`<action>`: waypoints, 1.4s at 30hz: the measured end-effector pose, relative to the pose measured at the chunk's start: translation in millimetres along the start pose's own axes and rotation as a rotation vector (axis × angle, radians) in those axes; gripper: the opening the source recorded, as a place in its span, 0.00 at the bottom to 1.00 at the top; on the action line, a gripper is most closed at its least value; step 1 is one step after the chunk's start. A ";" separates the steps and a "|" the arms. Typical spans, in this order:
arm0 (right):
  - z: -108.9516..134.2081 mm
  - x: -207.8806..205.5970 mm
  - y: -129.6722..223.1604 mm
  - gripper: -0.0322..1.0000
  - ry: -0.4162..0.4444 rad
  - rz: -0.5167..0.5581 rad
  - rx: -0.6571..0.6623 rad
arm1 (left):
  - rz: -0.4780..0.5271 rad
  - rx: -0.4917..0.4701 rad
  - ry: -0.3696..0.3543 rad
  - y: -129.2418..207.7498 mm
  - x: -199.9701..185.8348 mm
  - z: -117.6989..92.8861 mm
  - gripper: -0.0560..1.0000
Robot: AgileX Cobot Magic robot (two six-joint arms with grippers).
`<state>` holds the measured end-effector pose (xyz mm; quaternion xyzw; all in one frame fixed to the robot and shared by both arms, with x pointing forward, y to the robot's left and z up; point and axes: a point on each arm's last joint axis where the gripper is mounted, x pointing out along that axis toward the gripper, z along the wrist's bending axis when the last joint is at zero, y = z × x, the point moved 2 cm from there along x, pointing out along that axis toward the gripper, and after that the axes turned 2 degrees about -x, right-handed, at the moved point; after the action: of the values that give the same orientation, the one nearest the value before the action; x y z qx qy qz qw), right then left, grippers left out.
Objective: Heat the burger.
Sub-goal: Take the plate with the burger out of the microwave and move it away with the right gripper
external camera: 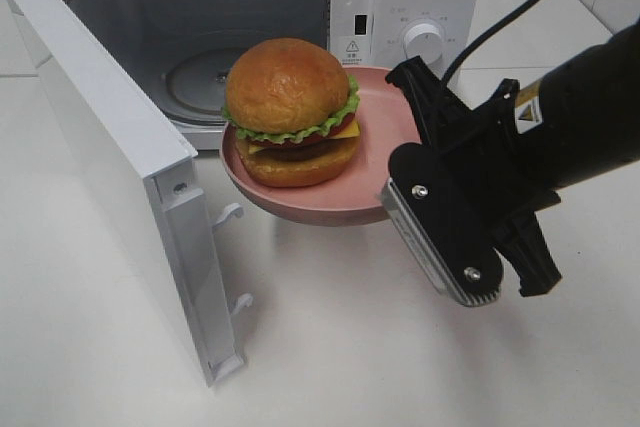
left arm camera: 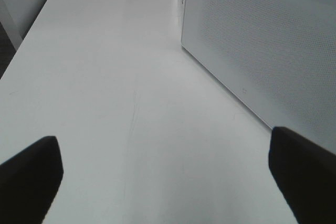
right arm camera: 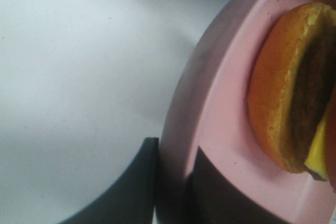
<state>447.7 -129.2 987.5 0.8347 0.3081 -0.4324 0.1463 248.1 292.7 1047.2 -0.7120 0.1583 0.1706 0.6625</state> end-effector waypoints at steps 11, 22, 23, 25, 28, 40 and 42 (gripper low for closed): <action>38.6 -36.9 -1.8 0.15 0.069 0.000 0.033 | 0.000 0.000 0.000 0.0 0.0 0.0 0.99; 76.3 -61.4 -1.8 0.15 0.126 0.008 0.094 | 0.000 0.000 0.000 0.0 0.0 0.0 0.99; 82.8 -65.9 -0.8 0.15 0.121 0.018 0.106 | 0.000 0.000 0.000 0.0 0.0 0.0 0.99; 85.8 -68.5 0.0 0.15 0.119 0.026 0.110 | 0.000 0.000 0.000 0.0 0.0 0.0 0.99; 93.9 -75.3 2.4 0.15 0.117 0.050 0.129 | 0.000 0.000 0.000 0.0 0.0 0.0 0.99; 114.7 -92.3 26.6 0.15 0.091 0.273 0.404 | 0.000 0.000 0.000 0.0 0.0 0.0 0.99; 114.9 -92.7 28.1 0.15 0.097 0.287 0.430 | 0.000 0.000 0.000 0.0 0.0 0.0 0.99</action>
<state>352.7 -245.5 995.1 0.9015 0.0945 -0.4223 0.0104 248.1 292.7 1047.2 -0.7120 0.1583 0.1706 0.6625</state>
